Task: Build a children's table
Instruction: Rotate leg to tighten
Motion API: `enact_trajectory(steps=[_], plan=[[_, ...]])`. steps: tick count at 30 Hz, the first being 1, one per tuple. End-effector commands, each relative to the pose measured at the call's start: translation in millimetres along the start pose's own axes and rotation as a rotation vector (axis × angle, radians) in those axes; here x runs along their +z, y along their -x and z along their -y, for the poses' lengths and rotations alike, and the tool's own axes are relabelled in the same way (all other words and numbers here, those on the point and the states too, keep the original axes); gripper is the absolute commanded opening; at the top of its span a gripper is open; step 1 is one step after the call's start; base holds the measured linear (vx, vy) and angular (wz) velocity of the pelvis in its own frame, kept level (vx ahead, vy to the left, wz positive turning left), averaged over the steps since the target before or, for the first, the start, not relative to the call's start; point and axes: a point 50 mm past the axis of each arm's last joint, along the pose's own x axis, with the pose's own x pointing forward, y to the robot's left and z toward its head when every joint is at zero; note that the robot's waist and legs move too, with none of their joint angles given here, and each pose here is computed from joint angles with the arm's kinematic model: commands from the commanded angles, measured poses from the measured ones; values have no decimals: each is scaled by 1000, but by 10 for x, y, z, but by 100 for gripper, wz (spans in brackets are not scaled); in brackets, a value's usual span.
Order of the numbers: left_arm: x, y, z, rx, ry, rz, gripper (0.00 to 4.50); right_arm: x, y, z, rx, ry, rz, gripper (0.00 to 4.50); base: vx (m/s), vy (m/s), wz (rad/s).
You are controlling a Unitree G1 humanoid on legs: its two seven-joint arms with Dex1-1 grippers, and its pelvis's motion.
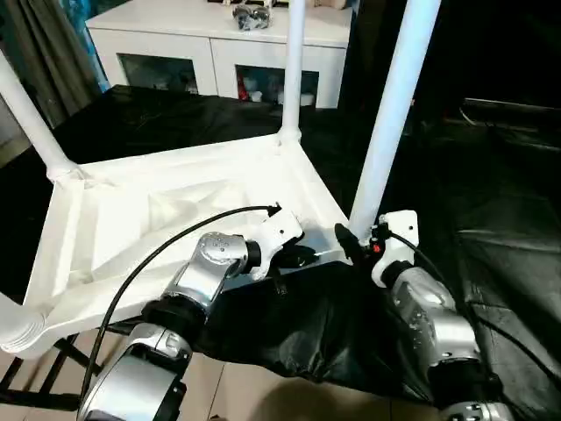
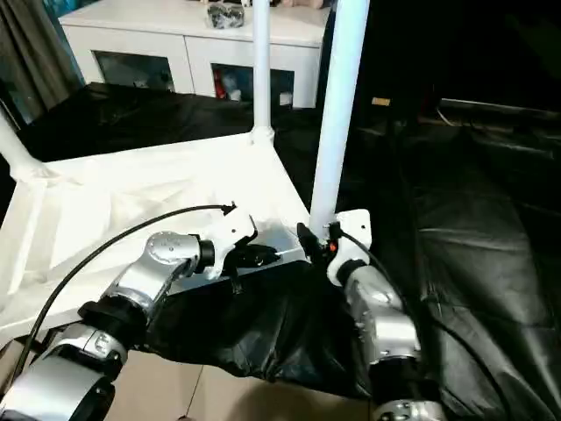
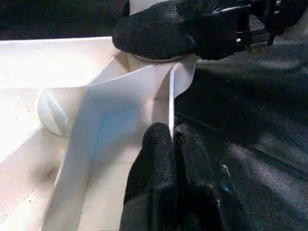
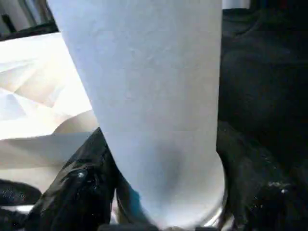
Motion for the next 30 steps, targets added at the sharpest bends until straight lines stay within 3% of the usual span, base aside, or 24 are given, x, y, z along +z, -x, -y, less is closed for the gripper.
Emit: enact_trajectory(steps=[1,9,11,16,24,30], plan=[[60,-274,301,-136,-29,19,0,-15,-126,-333,141,-18,-7,339,0,0,0],[-67,-42,235,-221,-77,-26,0,28,40,-139,342,130,-59,418,13,-2,1],[-127,84,186,-269,-105,-65,0,36,128,-69,468,186,-109,418,0,0,0],[-169,276,131,-373,-137,-104,0,98,285,29,686,225,-179,418,0,0,0],[-170,461,58,-472,-162,-133,0,164,378,88,892,249,-278,345,0,0,0],[-163,527,26,-517,-169,-147,0,157,385,23,1008,251,-325,293,0,0,0]])
